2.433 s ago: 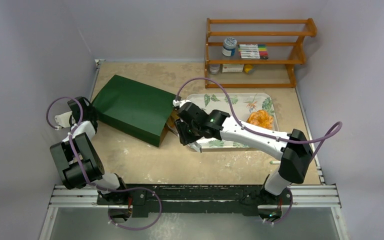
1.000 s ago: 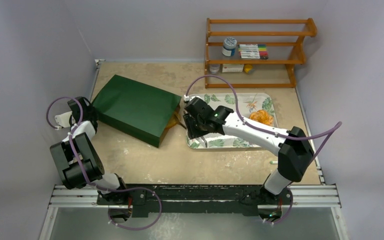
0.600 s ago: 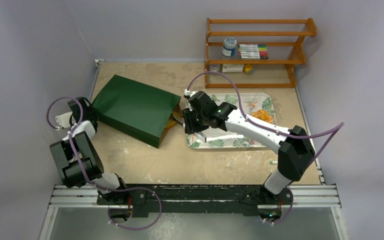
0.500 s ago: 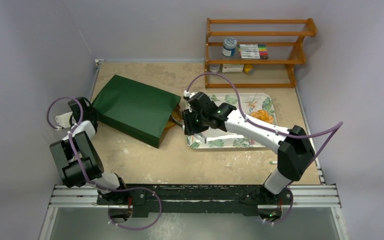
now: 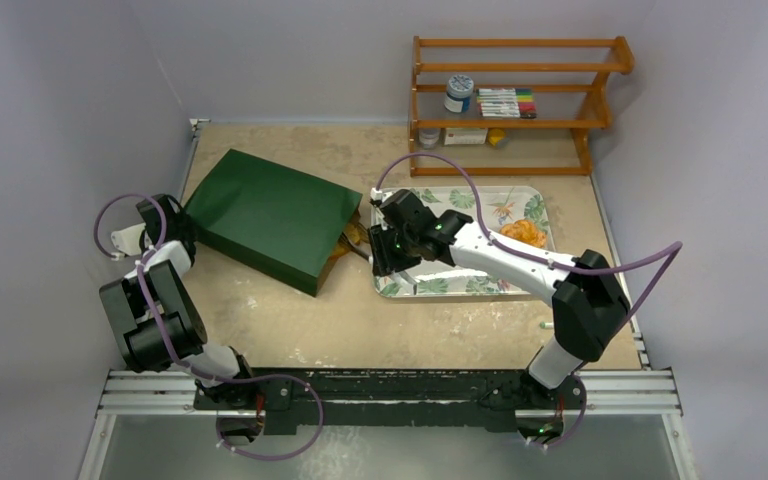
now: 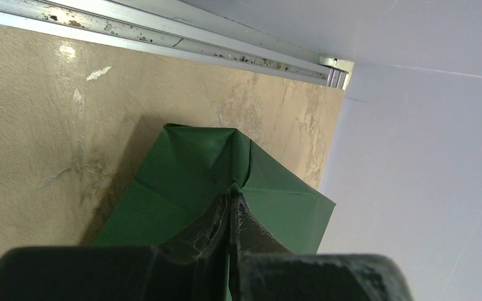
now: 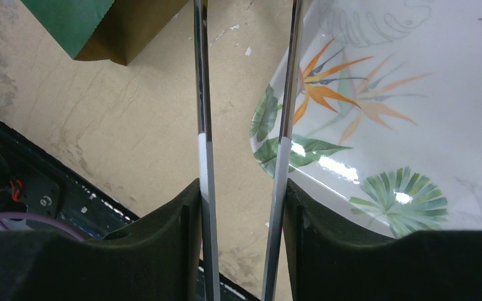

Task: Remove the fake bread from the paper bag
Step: Take out the fake bread from the paper bag.

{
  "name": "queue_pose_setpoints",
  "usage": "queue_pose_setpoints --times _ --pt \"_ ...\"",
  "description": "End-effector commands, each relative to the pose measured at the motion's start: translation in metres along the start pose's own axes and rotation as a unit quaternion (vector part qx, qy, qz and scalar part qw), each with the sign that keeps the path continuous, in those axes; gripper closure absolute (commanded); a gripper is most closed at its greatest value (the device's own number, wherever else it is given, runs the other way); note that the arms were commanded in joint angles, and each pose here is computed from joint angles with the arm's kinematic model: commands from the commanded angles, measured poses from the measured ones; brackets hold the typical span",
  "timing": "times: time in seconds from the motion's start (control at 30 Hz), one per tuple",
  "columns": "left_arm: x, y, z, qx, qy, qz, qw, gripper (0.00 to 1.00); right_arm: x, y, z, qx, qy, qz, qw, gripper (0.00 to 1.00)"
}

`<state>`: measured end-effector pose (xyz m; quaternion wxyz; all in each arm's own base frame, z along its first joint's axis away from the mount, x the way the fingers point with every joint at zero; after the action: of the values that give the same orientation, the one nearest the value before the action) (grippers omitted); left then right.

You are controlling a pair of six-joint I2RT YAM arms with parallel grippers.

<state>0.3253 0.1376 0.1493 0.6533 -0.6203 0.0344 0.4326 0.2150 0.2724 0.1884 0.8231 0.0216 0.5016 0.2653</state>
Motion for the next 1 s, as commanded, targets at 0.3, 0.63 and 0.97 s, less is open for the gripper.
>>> queue_pose_setpoints --times 0.3,0.63,0.97 --pt "0.000 -0.007 0.005 -0.002 -0.012 -0.022 1.000 1.00 -0.012 -0.001 0.014 -0.007 -0.039 0.002 0.999 0.51" --pt "0.000 -0.007 0.006 -0.002 -0.015 -0.023 1.000 1.00 -0.020 -0.001 0.017 -0.008 -0.059 -0.004 0.998 0.51" --pt "0.001 -0.004 0.006 -0.003 -0.018 -0.020 1.000 1.00 -0.015 -0.002 0.003 -0.005 -0.033 0.022 0.999 0.51"
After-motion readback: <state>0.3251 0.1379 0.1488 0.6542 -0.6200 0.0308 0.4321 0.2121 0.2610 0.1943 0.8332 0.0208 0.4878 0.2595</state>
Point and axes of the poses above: each gripper's point midway between its finger pads, its own x axis out along the fingers, its own y axis along the line the jaws close on, z = x × y, the point moved 9 cm from there along -x, back along the fingers, and after that the axes turned 2 degrees about x, right-handed, at the moved point
